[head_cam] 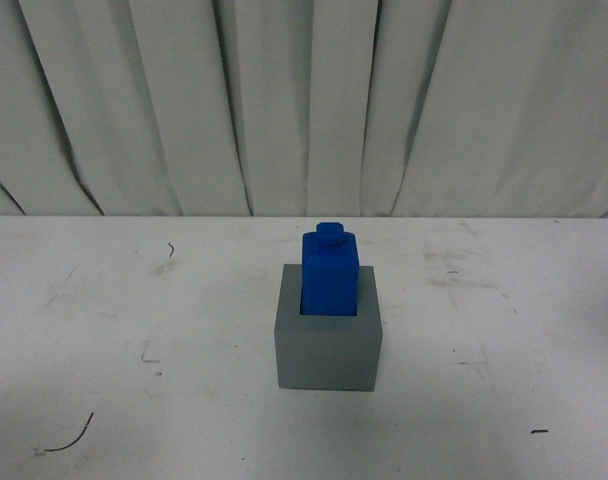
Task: Insert blue part into gray base
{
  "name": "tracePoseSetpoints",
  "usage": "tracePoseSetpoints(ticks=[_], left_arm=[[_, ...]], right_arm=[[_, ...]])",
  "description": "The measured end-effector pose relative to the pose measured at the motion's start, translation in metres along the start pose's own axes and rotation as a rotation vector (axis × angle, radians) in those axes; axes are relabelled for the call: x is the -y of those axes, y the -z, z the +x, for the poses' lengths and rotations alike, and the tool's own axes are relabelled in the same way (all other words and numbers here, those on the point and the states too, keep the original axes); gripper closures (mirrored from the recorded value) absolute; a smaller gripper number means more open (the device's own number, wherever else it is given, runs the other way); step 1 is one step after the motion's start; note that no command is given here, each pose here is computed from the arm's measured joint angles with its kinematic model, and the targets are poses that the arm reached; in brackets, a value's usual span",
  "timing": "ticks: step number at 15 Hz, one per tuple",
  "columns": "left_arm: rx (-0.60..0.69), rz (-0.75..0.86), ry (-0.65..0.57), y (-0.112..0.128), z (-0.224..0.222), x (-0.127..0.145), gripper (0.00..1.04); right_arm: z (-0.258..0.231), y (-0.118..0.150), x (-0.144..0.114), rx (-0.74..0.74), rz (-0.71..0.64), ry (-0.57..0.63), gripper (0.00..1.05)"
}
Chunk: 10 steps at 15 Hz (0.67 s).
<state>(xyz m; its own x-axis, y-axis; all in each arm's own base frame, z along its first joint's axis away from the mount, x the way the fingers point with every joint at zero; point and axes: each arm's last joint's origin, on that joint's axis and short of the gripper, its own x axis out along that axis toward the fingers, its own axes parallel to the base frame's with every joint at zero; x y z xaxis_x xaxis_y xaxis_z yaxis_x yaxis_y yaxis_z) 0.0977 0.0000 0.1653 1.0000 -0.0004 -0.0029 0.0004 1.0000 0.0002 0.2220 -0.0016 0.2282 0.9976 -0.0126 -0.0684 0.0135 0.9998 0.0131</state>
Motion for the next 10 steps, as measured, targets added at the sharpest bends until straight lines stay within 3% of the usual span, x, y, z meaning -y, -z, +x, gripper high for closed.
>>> tracePoseSetpoints(ticks=[4, 6, 10], left_arm=[[0.0, 0.0, 0.0, 0.0, 0.0, 0.0, 0.07], [0.0, 0.0, 0.0, 0.0, 0.0, 0.0, 0.07], [0.0, 0.0, 0.0, 0.0, 0.0, 0.0, 0.07]], right_arm=[[-0.057, 0.014, 0.0, 0.094, -0.007, -0.007, 1.03], [-0.065, 0.035, 0.001, 0.042, -0.011, -0.006, 1.03], [-0.08, 0.046, 0.001, 0.065, -0.011, -0.007, 1.03]])
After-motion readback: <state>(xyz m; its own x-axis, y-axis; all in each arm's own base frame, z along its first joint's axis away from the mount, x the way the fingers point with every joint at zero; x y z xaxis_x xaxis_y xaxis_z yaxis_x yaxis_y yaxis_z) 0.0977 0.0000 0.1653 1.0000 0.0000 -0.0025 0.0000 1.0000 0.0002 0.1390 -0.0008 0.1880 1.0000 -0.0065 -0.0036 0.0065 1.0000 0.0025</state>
